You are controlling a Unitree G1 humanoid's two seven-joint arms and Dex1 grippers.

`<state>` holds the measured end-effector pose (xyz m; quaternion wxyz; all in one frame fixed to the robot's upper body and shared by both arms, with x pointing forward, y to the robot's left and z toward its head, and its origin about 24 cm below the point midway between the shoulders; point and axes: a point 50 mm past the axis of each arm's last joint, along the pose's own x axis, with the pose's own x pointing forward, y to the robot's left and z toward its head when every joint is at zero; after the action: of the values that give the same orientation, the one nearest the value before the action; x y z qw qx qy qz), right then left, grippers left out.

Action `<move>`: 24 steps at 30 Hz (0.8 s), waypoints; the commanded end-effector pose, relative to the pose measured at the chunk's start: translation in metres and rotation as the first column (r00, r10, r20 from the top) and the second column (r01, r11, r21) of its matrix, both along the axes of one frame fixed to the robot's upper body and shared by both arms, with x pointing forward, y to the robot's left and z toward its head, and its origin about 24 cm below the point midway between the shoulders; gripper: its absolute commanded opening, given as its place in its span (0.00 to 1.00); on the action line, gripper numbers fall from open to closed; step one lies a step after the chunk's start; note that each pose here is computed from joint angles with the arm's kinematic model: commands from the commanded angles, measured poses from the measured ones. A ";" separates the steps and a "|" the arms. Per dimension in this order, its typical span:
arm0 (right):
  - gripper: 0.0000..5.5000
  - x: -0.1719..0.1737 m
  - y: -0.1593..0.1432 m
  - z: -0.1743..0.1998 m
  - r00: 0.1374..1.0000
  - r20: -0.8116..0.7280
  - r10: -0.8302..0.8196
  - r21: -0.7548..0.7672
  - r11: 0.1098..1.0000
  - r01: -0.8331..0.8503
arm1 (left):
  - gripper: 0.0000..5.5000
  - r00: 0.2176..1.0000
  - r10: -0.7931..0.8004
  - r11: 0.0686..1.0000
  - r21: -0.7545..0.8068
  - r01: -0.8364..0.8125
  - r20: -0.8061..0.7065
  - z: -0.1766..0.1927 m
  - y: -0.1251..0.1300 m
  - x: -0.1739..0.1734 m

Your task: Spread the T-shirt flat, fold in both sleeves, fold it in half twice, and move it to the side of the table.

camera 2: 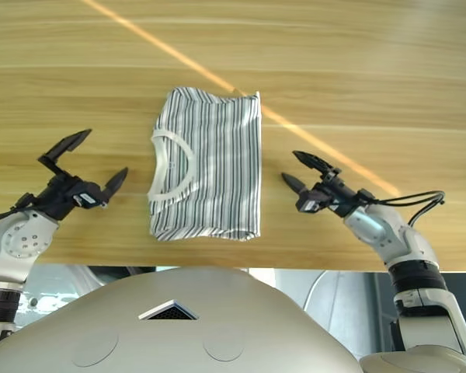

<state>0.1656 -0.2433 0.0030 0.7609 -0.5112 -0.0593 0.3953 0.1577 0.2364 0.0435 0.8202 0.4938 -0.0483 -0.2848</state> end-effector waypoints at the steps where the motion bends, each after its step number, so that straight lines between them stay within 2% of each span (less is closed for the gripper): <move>1: 0.57 -0.010 -0.001 -0.010 0.996 -0.084 0.035 -0.076 0.996 -0.041 | 0.98 0.996 0.079 0.996 -0.046 -0.077 0.049 0.004 0.000 0.007; 3: 0.57 -0.007 0.000 -0.012 0.996 -0.077 0.034 -0.078 0.996 -0.040 | 0.98 0.992 0.122 0.990 -0.070 -0.120 0.013 -0.005 0.001 0.010; 9: 0.57 -0.007 -0.001 -0.011 0.997 -0.070 0.036 -0.072 0.997 -0.041 | 0.79 0.984 0.087 0.996 -0.003 -0.088 -0.154 -0.030 0.006 -0.001; 12: 0.57 -0.007 0.001 -0.008 0.995 -0.069 0.071 -0.088 0.993 -0.077 | 0.69 0.959 0.054 0.995 0.100 -0.027 -0.277 -0.030 0.028 -0.022; 16: 0.57 -0.017 -0.008 -0.001 0.988 -0.109 0.109 -0.147 0.981 -0.124 | 0.58 0.929 0.021 0.977 0.206 0.060 -0.369 -0.007 0.046 -0.039; 18: 0.57 -0.023 -0.005 0.005 0.983 -0.120 0.138 -0.137 0.979 -0.154 | 0.51 0.922 -0.065 0.967 0.202 0.153 -0.382 0.006 0.037 -0.043; 21: 0.57 -0.025 0.009 0.014 0.969 -0.118 0.218 -0.126 0.964 -0.232 | 0.42 0.876 -0.292 0.930 0.099 0.354 -0.383 0.023 -0.002 -0.046; 23: 0.57 -0.025 0.015 0.017 0.954 -0.134 0.270 -0.136 0.948 -0.288 | 0.36 0.846 -0.368 0.903 0.071 0.424 -0.386 0.028 -0.014 -0.041; 24: 0.57 -0.024 0.017 0.017 0.949 -0.138 0.283 -0.144 0.942 -0.302 | 0.36 0.839 -0.379 0.895 0.077 0.440 -0.389 0.026 -0.016 -0.036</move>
<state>0.1447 -0.2277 0.0229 0.6738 -0.5297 -0.0736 0.5099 0.1136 0.2242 0.0688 0.7093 0.4689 0.0269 -0.5256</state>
